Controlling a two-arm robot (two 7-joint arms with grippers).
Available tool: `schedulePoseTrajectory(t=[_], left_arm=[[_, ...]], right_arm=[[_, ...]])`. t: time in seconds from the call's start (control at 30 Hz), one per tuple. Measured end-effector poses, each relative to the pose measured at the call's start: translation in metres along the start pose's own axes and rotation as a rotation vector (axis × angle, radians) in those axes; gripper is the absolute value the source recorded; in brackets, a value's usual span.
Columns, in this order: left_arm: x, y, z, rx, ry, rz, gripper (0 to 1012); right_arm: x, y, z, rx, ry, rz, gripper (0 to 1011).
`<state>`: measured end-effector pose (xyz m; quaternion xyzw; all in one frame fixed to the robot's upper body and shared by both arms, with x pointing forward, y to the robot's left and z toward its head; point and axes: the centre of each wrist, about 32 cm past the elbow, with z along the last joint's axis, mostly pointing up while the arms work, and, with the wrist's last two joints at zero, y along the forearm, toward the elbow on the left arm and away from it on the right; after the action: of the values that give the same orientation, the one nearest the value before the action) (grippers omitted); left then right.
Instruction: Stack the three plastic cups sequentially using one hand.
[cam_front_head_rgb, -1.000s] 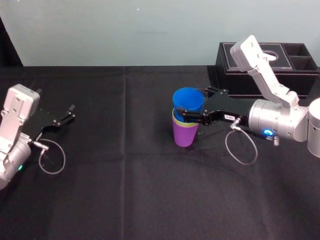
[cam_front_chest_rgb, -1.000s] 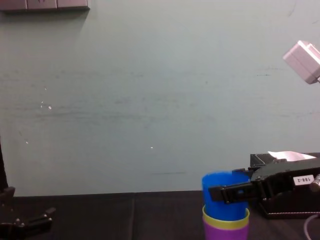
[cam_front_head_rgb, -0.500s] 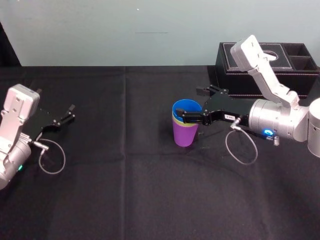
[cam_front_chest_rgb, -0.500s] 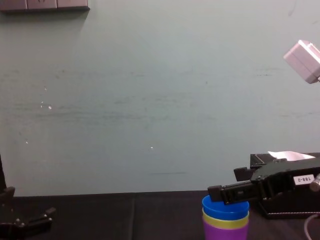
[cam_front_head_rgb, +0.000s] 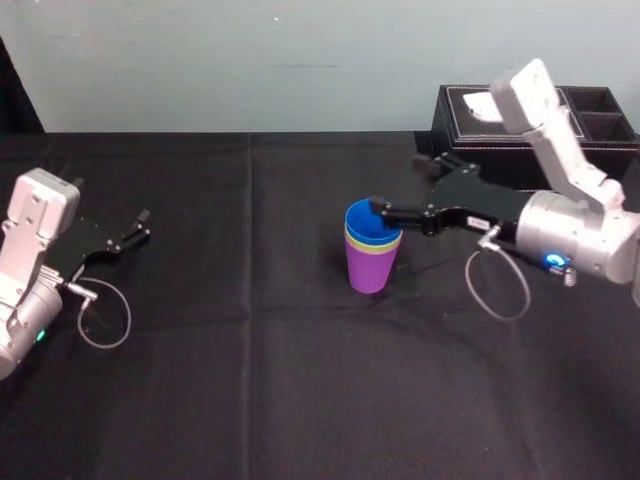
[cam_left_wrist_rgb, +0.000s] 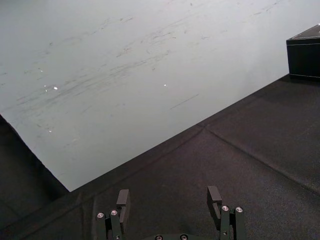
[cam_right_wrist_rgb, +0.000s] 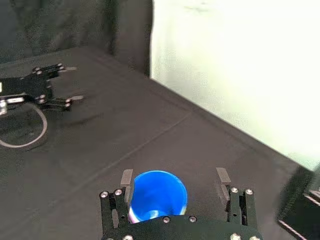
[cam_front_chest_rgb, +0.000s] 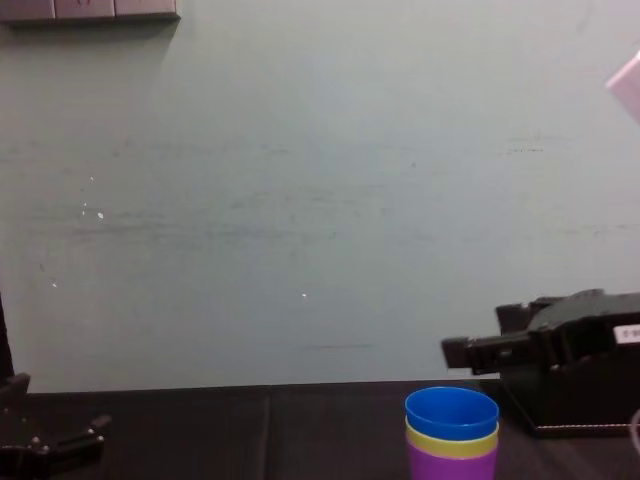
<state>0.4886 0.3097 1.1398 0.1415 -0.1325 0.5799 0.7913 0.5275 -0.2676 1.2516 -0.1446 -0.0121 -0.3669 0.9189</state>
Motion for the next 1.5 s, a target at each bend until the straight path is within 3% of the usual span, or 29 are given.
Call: schedulePoseTrajectory(t=[0.23, 0.47, 0.77, 1.23, 1.5], left_arm=[[0.0000, 0.000, 0.000, 0.000, 0.000, 0.000, 1011], [0.0000, 0.000, 0.000, 0.000, 0.000, 0.000, 1012], [0.0000, 0.000, 0.000, 0.000, 0.000, 0.000, 1011], [0.0000, 0.000, 0.000, 0.000, 0.000, 0.000, 1011], [0.0000, 0.000, 0.000, 0.000, 0.000, 0.000, 1011]], right_arm=[[0.0075, -0.018, -0.006, 0.029, 0.008, -0.103, 1004], [0.0163, -0.031, -0.018, 0.025, 0.042, -0.198, 1004], [0.0240, -0.040, -0.047, -0.011, 0.069, -0.299, 1004], [0.0298, -0.039, -0.073, -0.064, 0.106, -0.347, 1004], [0.0307, -0.038, -0.074, -0.070, 0.111, -0.345, 1004]])
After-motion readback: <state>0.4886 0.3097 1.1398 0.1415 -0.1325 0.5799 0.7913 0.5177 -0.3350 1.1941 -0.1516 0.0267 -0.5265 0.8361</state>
